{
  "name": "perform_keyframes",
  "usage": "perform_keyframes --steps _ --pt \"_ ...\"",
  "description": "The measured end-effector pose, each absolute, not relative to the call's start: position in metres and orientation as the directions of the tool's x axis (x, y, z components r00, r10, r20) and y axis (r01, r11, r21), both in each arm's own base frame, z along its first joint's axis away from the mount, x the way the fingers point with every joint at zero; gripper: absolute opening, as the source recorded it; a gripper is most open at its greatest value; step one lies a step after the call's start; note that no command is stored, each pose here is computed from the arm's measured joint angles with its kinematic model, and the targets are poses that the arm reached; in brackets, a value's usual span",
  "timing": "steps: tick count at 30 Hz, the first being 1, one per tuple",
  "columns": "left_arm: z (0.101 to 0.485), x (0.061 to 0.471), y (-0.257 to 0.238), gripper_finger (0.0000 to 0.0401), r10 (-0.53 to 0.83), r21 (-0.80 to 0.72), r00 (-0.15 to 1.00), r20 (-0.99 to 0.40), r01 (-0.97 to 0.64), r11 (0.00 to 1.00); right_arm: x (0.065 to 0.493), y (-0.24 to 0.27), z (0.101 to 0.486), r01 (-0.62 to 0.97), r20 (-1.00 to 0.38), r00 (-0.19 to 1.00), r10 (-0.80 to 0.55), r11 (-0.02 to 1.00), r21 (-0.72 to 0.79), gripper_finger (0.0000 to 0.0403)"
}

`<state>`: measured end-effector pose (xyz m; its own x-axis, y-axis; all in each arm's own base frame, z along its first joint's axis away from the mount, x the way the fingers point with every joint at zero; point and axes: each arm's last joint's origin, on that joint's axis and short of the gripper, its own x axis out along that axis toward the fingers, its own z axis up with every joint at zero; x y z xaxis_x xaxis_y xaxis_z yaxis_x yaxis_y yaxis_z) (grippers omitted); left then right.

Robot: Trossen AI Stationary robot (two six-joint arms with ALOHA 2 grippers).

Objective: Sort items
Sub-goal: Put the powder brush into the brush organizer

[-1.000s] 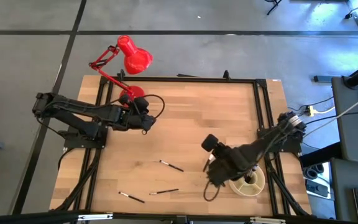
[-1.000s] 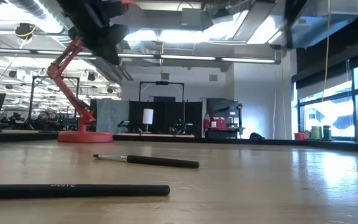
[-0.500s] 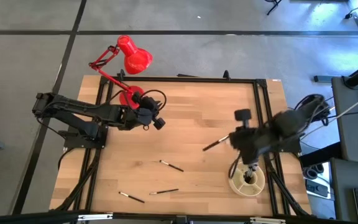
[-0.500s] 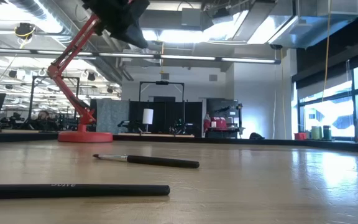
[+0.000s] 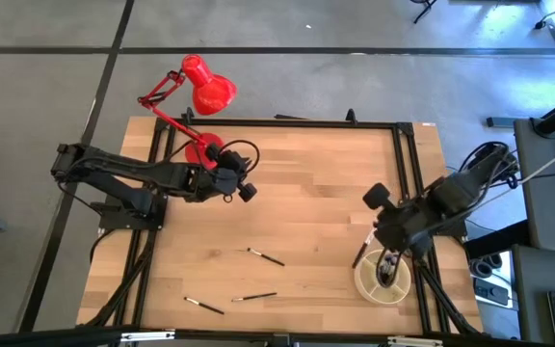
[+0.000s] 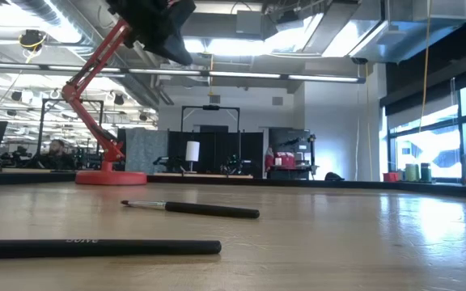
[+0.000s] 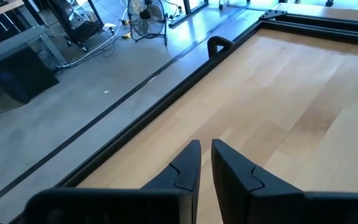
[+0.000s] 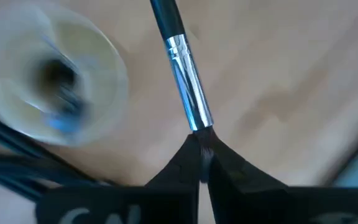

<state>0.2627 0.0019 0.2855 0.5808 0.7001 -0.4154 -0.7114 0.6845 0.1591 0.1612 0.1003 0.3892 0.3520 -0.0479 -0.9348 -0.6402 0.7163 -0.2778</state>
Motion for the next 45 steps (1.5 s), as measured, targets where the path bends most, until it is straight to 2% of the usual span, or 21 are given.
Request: perform_keyframes --steps 4,8,11,16,21,31,35,39,43,45 --pt "0.279 0.268 0.002 0.0033 0.704 0.176 0.57 -0.424 -0.711 0.681 0.165 0.099 0.368 -0.723 -0.89 0.378 -0.254 0.519 -0.455 0.0012" --pt "0.271 0.276 0.006 0.0033 0.705 0.18 0.559 -0.437 -0.714 0.677 0.168 0.094 0.359 -0.773 -0.767 0.446 -0.461 0.234 -0.59 0.0009" --pt "0.264 0.282 0.01 0.0033 0.69 0.175 0.559 -0.46 -0.705 0.688 0.17 0.092 0.356 -0.818 -0.693 0.469 -0.548 0.027 -0.575 0.0011" --pt "0.246 0.292 0.012 0.0033 0.689 0.193 0.523 -0.501 -0.708 0.679 0.167 0.1 0.355 -0.827 -0.631 0.52 -0.576 -0.154 -0.54 0.0012" --pt "0.227 0.302 0.014 0.0033 0.7 0.201 0.482 -0.527 -0.73 0.653 0.152 0.123 0.36 -0.798 -0.654 0.59 -0.474 -0.223 -0.559 0.0012" --pt "0.217 0.306 0.023 0.0033 0.726 0.176 0.435 -0.533 -0.782 0.598 0.112 0.155 0.364 -0.673 -0.605 0.733 -0.31 -0.199 -0.713 0.0013" --pt "0.219 0.305 0.022 0.0033 0.724 0.165 0.442 -0.529 -0.783 0.599 0.099 0.163 0.363 -0.654 -0.603 0.756 -0.254 -0.254 -0.713 0.0013" --pt "0.219 0.305 0.022 0.0033 0.723 0.165 0.442 -0.53 -0.783 0.599 0.094 0.165 0.348 -0.683 -0.634 0.73 -0.256 -0.306 -0.663 0.0013" --pt "0.219 0.305 0.022 0.0033 0.723 0.16 0.442 -0.531 -0.786 0.598 0.091 0.165 0.325 -0.691 -0.631 0.713 -0.305 -0.453 -0.563 0.0013" --pt "0.219 0.305 0.022 0.0033 0.721 0.159 0.443 -0.532 -0.785 0.599 0.091 0.164 0.318 -0.696 -0.63 0.707 -0.323 -0.477 -0.536 0.0013"
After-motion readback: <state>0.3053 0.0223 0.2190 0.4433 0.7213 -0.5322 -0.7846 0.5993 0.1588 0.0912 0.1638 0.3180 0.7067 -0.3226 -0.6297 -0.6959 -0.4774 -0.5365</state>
